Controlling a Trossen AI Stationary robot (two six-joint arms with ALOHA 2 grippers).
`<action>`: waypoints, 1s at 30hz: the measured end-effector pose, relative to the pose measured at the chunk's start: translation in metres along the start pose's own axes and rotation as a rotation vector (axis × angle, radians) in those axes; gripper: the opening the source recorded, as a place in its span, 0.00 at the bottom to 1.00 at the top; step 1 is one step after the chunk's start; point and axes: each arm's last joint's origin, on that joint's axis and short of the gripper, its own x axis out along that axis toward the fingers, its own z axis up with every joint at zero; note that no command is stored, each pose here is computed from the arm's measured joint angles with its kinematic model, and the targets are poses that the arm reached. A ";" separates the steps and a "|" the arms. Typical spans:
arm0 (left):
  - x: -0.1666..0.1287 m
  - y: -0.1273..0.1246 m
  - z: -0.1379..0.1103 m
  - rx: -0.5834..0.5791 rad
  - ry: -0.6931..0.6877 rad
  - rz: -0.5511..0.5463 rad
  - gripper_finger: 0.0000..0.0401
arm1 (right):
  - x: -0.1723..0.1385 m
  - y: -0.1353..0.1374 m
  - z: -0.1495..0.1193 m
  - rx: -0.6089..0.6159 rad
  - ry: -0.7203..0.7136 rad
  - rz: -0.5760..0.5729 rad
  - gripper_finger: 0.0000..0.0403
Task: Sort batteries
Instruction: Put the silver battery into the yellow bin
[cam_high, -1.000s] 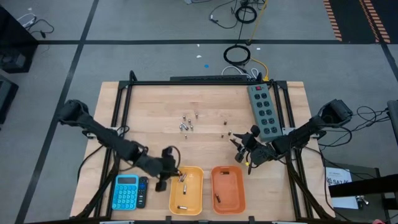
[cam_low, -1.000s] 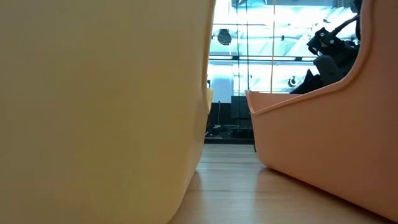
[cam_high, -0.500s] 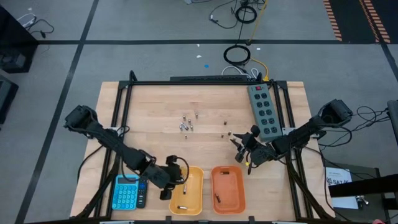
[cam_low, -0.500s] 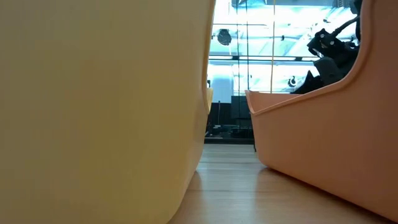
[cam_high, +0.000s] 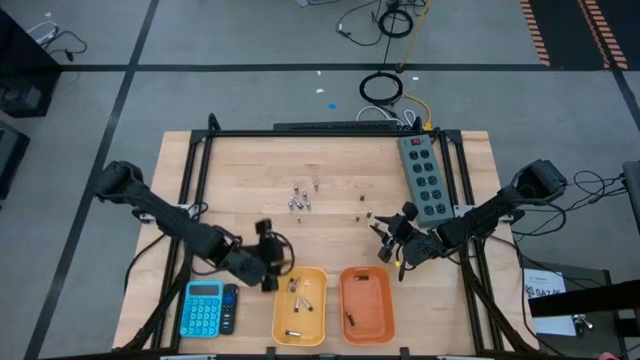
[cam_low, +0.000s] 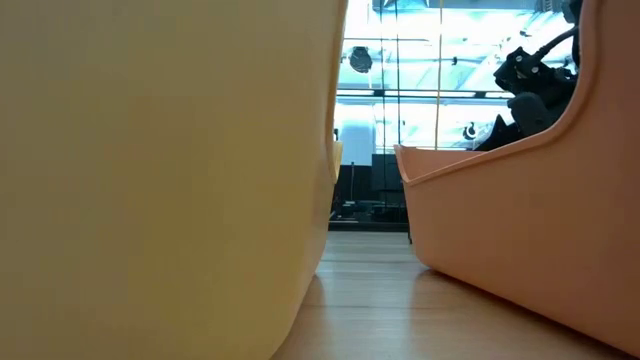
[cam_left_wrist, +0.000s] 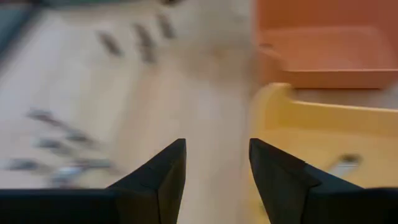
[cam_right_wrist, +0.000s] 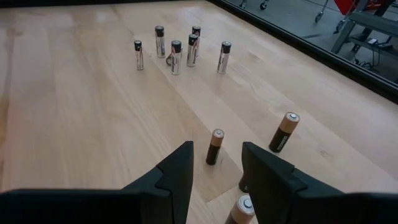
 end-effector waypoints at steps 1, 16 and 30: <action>-0.001 0.006 -0.001 0.007 -0.002 0.038 0.46 | 0.000 0.000 0.000 -0.001 0.001 0.000 0.32; 0.042 0.094 -0.077 -0.151 0.037 0.171 0.47 | 0.000 0.000 -0.001 -0.007 0.006 0.000 0.32; 0.058 0.127 -0.091 -0.284 -0.041 0.210 0.47 | 0.000 0.000 -0.001 -0.017 0.006 0.000 0.32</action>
